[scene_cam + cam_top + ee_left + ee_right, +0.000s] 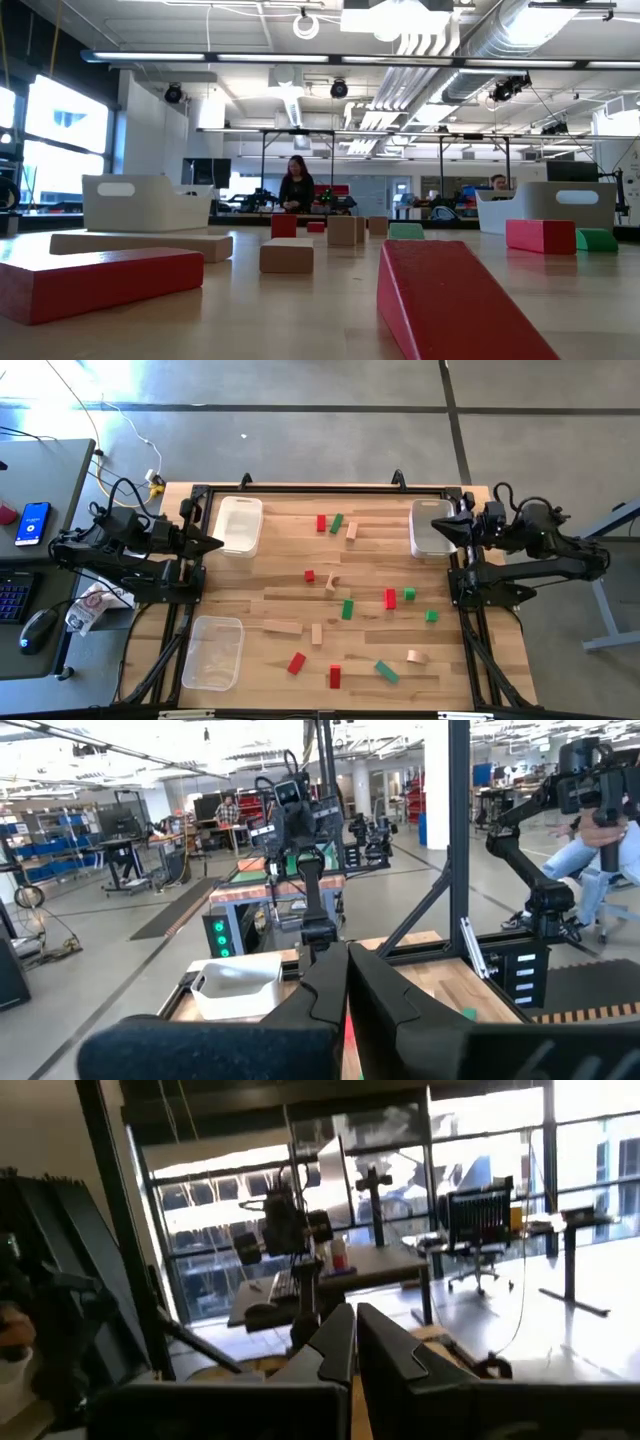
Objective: Sort & place blocks by color
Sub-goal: Put the red block into the gray bin
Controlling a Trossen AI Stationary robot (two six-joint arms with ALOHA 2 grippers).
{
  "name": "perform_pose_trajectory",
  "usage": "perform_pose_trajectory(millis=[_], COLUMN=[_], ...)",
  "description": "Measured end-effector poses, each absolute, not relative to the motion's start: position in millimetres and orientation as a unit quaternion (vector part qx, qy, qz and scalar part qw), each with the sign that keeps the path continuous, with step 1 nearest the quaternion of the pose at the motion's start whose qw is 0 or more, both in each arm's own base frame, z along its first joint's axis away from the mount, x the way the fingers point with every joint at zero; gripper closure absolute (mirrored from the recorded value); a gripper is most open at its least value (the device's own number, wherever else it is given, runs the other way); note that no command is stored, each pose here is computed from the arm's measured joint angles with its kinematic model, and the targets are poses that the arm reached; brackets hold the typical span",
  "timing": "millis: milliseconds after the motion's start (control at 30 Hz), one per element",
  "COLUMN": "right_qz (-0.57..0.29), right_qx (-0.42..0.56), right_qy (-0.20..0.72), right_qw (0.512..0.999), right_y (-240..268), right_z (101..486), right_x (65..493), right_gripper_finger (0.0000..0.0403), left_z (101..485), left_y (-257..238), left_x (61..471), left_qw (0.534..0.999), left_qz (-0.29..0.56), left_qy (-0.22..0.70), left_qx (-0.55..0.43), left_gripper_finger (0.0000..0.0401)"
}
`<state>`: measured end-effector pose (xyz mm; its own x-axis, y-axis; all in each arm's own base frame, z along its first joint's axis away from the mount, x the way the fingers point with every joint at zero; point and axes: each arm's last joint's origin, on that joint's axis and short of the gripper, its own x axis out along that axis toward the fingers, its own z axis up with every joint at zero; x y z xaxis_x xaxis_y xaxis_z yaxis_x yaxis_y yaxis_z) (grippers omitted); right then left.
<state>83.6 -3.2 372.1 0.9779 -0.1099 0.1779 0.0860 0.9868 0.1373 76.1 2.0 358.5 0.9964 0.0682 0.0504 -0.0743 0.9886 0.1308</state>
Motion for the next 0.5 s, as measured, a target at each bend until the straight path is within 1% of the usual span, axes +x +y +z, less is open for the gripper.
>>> perform_pose_trajectory(millis=[100,200,333,500], right_qz=[-0.071,-0.095,-0.101,-0.106], right_qx=[0.063,0.082,0.098,0.163], right_qy=[-0.095,-0.083,-0.054,0.000], right_qw=[0.991,0.989,0.989,0.981], right_y=[-4,-6,-6,-6], right_z=[373,371,365,353], right_x=[89,96,111,122], right_gripper_finger=[0.0378,0.0355,0.0321,0.0294], left_z=[359,358,358,358], left_y=[2,2,2,3], left_x=[76,76,76,76], left_qw=[0.997,0.997,0.997,0.996], left_qz=[0.036,0.036,0.041,0.048], left_qy=[-0.023,-0.022,-0.022,-0.019], left_qx=[0.066,0.066,0.066,0.066], left_gripper_finger=[0.0401,0.0401,0.0400,0.0400])
